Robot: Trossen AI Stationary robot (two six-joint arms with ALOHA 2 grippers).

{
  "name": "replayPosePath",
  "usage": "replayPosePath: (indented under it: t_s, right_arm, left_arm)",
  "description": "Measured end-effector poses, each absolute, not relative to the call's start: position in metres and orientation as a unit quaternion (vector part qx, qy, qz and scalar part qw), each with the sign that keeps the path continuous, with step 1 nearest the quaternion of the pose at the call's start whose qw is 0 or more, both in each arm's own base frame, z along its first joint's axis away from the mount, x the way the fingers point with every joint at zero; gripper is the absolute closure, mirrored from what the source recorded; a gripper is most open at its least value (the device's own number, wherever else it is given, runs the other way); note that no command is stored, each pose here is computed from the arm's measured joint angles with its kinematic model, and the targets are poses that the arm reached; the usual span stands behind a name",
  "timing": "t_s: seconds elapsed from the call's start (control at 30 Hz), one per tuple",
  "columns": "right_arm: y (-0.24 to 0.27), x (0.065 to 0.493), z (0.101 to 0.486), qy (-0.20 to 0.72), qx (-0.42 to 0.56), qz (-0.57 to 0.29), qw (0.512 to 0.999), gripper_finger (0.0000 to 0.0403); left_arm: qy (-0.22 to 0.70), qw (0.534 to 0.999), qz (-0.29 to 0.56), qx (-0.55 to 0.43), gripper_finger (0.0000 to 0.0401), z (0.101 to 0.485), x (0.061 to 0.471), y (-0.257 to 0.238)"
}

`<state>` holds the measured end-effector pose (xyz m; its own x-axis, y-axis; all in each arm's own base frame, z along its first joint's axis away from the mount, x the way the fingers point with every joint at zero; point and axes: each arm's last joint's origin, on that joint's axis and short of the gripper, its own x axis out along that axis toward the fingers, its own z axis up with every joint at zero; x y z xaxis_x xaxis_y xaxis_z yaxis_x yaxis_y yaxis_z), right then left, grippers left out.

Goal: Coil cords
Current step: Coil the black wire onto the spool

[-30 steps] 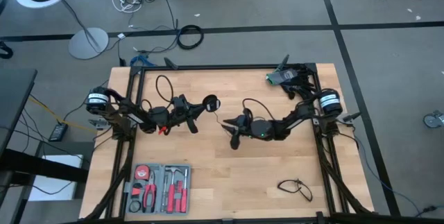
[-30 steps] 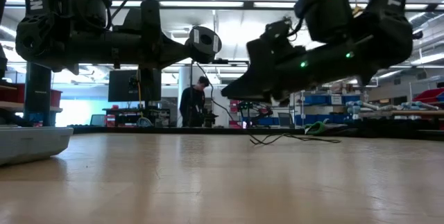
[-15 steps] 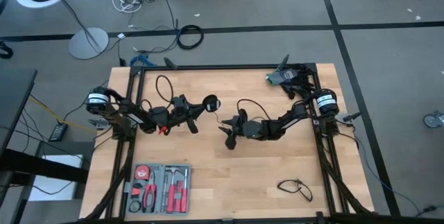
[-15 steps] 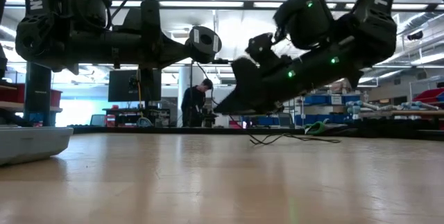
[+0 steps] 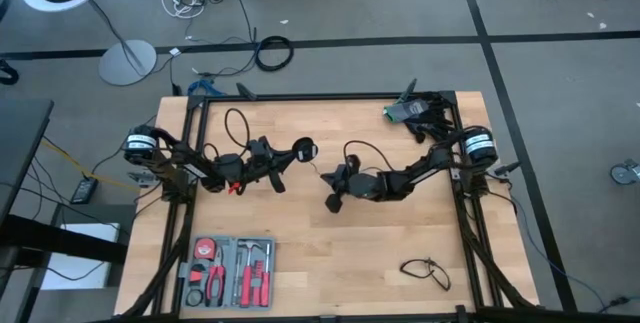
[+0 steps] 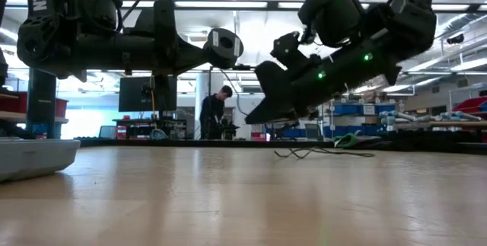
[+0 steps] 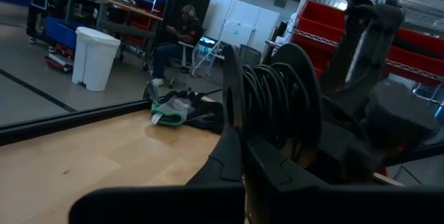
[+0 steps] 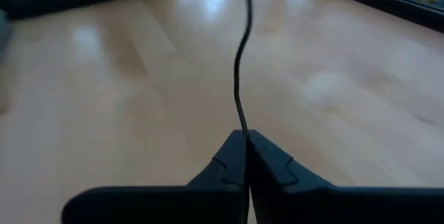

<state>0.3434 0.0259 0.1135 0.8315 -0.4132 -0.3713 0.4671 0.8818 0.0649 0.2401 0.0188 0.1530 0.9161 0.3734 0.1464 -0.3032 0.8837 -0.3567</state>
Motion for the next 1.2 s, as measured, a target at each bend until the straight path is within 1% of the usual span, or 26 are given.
replayPosePath:
  t_s: [0.2,0.3,0.43,0.57,0.67,0.83,0.93,1.03,1.2]
  right_arm:
    - [0.022,0.326,0.148,0.199,0.100,-0.270,0.937,0.0400]
    - [0.021,0.318,0.171,0.184,0.115,-0.274,0.937,0.0401]
    - [0.019,0.310,0.199,0.142,0.119,-0.267,0.946,0.0401]
    - [0.014,0.310,0.215,0.119,0.107,-0.266,0.951,0.0402]
    - [0.013,0.319,0.225,0.110,0.099,-0.253,0.956,0.0402]
    - [0.017,0.341,0.227,0.123,0.077,-0.214,0.966,0.0402]
    - [0.019,0.351,0.222,0.131,0.072,-0.205,0.967,0.0399]
    - [0.020,0.357,0.212,0.146,0.070,-0.196,0.967,0.0387]
    - [0.023,0.363,0.192,0.181,0.089,-0.154,0.967,0.0365]
  left_arm:
    - [-0.093,0.969,0.169,-0.153,0.0401,0.151,0.241,0.018]
    - [-0.077,0.971,0.172,-0.150,0.0401,0.148,0.241,0.018]
    - [-0.035,0.974,0.176,-0.139,0.0401,0.141,0.243,0.018]
    - [-0.007,0.976,0.170,-0.134,0.0401,0.140,0.252,0.018]
    - [0.006,0.977,0.171,-0.126,0.0401,0.143,0.262,0.018]
    - [0.024,0.975,0.189,-0.110,0.0401,0.150,0.277,0.020]
    - [0.018,0.974,0.198,-0.110,0.0401,0.154,0.282,0.020]
    - [0.016,0.973,0.201,-0.110,0.0401,0.156,0.284,0.021]
    - [0.000,0.972,0.201,-0.124,0.0401,0.159,0.284,0.021]
